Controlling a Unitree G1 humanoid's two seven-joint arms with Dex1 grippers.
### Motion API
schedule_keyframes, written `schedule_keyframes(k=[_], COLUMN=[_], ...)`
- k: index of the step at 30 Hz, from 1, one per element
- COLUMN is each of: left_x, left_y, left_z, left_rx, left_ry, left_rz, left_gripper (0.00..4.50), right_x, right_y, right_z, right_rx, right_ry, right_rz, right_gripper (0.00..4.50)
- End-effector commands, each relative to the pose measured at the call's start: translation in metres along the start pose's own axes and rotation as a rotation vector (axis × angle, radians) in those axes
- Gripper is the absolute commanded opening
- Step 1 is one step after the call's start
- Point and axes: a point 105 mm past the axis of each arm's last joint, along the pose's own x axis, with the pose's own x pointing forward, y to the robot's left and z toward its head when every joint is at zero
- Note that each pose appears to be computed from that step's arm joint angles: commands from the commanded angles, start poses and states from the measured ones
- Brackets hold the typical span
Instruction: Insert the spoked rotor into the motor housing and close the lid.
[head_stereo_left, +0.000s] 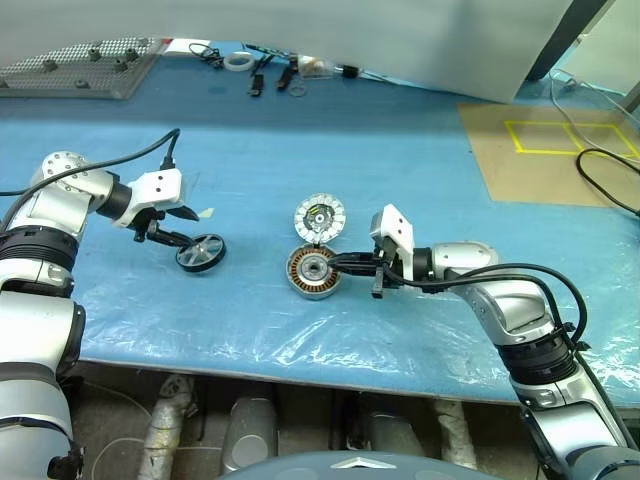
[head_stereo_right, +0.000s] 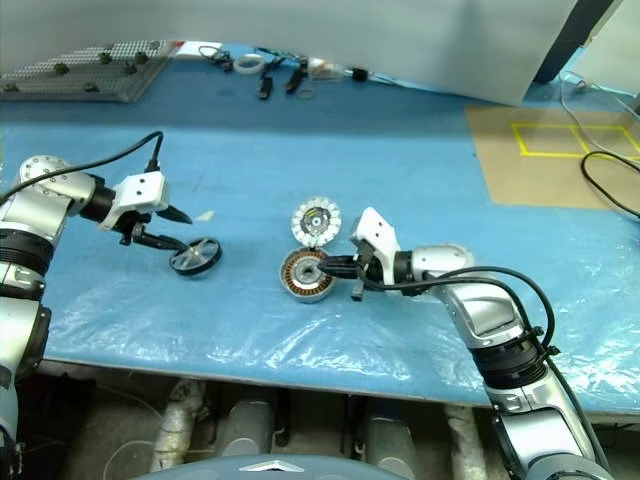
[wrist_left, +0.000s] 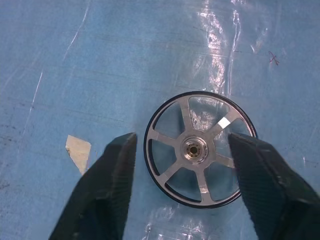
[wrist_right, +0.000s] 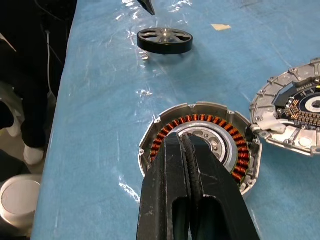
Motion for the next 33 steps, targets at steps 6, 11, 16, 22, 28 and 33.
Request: schedule_keyframes(k=[6,11,16,22,28,33], left_x=[-0.013,-0.006,0.003,0.003,0.015,0.019], left_y=[-0.014,-0.024,-0.013,0.000,-0.002,-0.002], left_z=[-0.006,-0.013,-0.010,-0.005,-0.014,-0.017], left_rx=[0.032,-0.017,-0.055,-0.079,-0.073,-0.084], left_ry=[0.007,0.005,-0.003,-0.005,0.061,0.086], left_rz=[-0.013,-0.012,0.037,0.070,0.044,0.033], left_gripper=[2.31,2.31,2.31,2.31,2.31,2.31], right_x=[-0.001,0.000,0.002,0.003,0.004,0.002], right_y=[0.004,0.003,0.004,0.006,0.011,0.011], right_z=[0.014,0.010,0.008,0.009,0.012,0.016], right_rx=[-0.030,-0.016,-0.014,-0.009,0.000,0.003], right_ry=[-0.004,0.001,0.004,0.001,0.000,0.008], right_rz=[0.002,-0.007,-0.002,-0.005,-0.012,-0.030], right_gripper=[0.00,0.00,0.00,0.00,0.00,0.00])
